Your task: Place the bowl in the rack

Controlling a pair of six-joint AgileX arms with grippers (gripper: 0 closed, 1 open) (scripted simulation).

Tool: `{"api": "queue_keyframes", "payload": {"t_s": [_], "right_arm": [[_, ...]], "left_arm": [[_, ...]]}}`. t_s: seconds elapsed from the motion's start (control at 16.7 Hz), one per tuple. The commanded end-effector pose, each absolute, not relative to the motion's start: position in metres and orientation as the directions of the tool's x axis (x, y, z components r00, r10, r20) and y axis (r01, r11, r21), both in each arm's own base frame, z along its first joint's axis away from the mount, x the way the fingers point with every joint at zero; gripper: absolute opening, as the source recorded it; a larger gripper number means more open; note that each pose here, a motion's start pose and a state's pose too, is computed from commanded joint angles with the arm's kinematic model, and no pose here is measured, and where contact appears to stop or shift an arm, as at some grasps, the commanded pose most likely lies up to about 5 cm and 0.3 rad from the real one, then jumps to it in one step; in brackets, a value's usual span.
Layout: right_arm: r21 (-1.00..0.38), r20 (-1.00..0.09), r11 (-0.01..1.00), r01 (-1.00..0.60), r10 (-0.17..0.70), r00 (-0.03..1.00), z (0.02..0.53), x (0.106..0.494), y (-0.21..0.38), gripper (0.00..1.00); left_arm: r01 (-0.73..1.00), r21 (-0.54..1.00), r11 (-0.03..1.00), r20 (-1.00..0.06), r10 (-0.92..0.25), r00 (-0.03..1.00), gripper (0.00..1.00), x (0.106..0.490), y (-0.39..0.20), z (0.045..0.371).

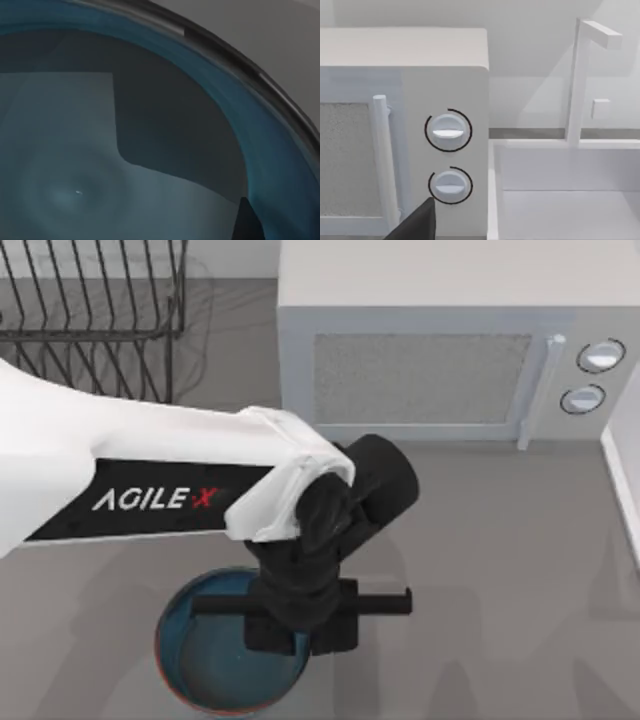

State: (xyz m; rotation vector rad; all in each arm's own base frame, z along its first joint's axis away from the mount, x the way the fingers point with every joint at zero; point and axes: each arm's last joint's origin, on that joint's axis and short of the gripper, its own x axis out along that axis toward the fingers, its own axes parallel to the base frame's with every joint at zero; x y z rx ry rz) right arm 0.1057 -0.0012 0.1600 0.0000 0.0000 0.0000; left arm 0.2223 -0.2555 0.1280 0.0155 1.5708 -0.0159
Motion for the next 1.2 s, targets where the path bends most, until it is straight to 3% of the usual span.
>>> {"api": "queue_keyframes", "payload": {"t_s": [0.42, 0.6, 0.78, 1.2], "right_arm": [[0.000, 0.000, 1.000, 0.000, 0.000, 1.000, 0.160, 0.106, -0.001, 1.00], [0.000, 0.000, 1.000, 0.000, 0.000, 1.000, 0.160, 0.106, -0.001, 1.00], [0.000, 0.000, 1.000, 0.000, 0.000, 1.000, 0.160, 0.106, -0.001, 1.00], [0.000, 0.000, 1.000, 0.000, 0.000, 1.000, 0.160, 0.106, -0.001, 1.00]], "left_arm": [[0.020, -0.002, 1.000, -1.000, -0.002, 0.001, 0.00, 0.222, -0.255, 0.129], [0.018, -0.002, 1.000, -1.000, -0.002, 0.002, 0.00, 0.227, -0.262, 0.145], [0.014, 0.003, 1.000, -1.000, 0.003, -0.003, 0.00, 0.234, -0.271, 0.183], [0.019, 0.011, 1.000, -1.000, 0.011, -0.010, 0.00, 0.227, -0.262, 0.304]]}}
